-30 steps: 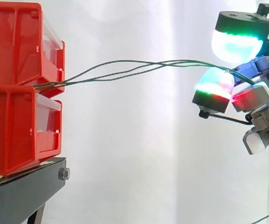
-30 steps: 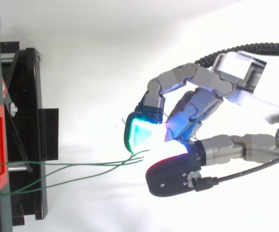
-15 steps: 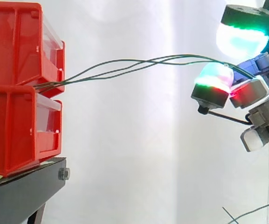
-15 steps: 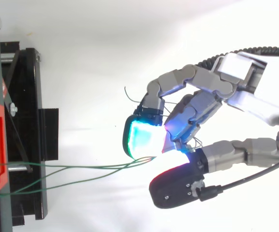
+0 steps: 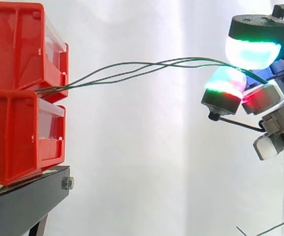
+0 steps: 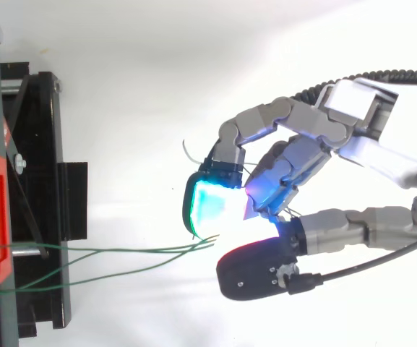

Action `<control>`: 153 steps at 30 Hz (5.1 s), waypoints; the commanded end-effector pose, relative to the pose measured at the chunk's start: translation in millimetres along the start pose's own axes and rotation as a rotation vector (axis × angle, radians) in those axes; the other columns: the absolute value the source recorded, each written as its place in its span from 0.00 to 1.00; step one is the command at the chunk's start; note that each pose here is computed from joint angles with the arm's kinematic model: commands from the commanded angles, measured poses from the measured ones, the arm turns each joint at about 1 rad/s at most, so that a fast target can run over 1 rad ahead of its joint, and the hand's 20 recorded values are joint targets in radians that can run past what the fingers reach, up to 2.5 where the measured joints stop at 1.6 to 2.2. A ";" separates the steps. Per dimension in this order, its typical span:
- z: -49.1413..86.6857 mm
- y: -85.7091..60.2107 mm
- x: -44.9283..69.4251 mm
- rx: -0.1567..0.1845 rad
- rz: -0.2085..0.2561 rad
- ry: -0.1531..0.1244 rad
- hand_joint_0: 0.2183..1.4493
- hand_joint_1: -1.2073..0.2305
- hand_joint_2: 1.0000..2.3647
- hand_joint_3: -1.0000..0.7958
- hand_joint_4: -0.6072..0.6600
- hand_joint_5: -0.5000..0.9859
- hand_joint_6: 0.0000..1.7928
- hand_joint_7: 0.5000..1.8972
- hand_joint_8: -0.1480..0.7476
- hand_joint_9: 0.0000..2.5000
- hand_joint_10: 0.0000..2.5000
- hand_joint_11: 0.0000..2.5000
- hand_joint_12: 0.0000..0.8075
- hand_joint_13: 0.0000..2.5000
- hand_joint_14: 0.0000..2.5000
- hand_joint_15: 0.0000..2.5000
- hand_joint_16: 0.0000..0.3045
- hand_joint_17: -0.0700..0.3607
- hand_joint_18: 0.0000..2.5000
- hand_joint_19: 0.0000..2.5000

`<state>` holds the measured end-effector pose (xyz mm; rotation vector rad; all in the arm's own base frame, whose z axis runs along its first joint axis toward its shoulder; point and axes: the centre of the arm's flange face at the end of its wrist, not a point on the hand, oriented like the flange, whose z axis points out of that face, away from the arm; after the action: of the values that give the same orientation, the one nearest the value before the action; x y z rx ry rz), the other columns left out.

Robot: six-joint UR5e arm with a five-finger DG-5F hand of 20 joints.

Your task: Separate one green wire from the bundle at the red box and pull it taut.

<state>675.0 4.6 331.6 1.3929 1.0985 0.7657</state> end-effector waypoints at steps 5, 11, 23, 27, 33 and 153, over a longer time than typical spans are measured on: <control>0.6 -2.4 0.7 -0.006 -0.003 0.001 0.17 0.45 0.00 0.28 0.63 0.21 0.48 0.33 0.52 0.46 0.01 0.45 0.52 0.54 0.01 0.51 0.22 0.52 0.31 0.27; 4.8 -17.2 3.9 -0.065 0.010 -0.008 0.13 0.49 0.00 0.28 0.66 0.20 0.47 0.30 0.55 0.47 0.01 0.47 0.55 0.60 0.00 0.57 0.25 0.55 0.33 0.27; 4.2 -18.9 3.5 -0.060 0.003 -0.008 0.12 0.52 0.00 0.28 0.68 0.19 0.47 0.28 0.58 0.48 0.00 0.55 0.56 0.57 0.30 0.50 0.26 0.57 0.38 0.32; 4.2 -18.9 3.5 -0.060 0.003 -0.008 0.12 0.50 0.00 0.28 0.69 0.19 0.47 0.27 0.58 0.48 0.00 0.57 0.56 0.53 0.52 0.41 0.25 0.56 0.40 0.35; 4.2 -18.9 3.5 -0.060 0.003 -0.008 0.21 0.40 0.00 0.28 0.65 0.19 0.47 0.30 0.51 0.46 0.07 0.59 0.47 0.49 0.66 0.39 0.21 0.49 0.39 0.40; 37.7 -37.8 -36.7 -0.069 -0.030 0.014 0.40 0.19 0.01 0.34 0.56 0.21 0.49 0.34 0.46 0.43 0.01 0.52 0.49 0.32 0.01 0.32 0.18 0.44 0.28 0.30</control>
<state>688.8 -46.7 292.7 1.3137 1.0944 0.7843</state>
